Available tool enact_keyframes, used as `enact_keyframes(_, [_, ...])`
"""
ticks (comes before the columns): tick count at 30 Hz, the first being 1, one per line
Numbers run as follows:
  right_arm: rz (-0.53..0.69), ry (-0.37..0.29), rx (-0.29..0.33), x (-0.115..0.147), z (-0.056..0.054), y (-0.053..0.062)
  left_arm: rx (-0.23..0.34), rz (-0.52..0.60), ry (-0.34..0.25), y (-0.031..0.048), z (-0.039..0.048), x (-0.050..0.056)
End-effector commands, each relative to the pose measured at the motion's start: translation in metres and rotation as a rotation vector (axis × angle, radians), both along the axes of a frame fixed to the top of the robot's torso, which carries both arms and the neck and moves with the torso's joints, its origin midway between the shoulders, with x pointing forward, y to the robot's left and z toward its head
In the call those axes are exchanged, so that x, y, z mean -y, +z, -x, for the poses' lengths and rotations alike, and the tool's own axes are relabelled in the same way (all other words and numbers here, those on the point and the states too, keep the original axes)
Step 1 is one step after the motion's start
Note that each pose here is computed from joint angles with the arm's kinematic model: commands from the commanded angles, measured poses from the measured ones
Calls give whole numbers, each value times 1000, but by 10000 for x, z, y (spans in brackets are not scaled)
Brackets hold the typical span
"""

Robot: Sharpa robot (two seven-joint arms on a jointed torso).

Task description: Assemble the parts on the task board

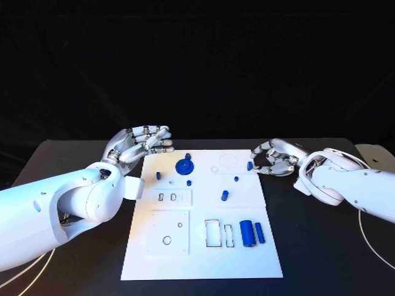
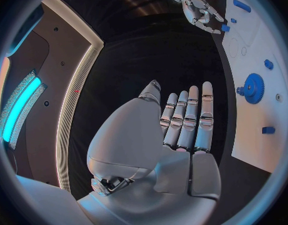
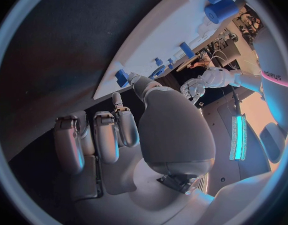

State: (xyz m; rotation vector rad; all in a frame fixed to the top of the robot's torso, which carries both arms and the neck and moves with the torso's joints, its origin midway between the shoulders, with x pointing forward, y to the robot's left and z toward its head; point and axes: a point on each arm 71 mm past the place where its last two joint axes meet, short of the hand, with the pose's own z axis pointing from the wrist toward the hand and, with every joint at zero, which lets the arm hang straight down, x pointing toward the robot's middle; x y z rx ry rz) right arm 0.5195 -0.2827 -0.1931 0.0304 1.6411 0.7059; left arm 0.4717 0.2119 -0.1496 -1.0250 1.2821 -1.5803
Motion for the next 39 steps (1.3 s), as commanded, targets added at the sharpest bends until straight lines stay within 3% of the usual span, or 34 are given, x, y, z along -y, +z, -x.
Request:
enact_keyframes(1, [27, -5, -11, -24, -5, -44, 9, 12, -18, 16, 3, 18])
enact_keyframes(15, [28, -4, -22, -101, -15, -103, 8, 11, -15, 13, 0, 11])
enact_keyframes(39, [7, -27, 19, -140, -32, -75, 2, 8, -14, 8, -3, 3])
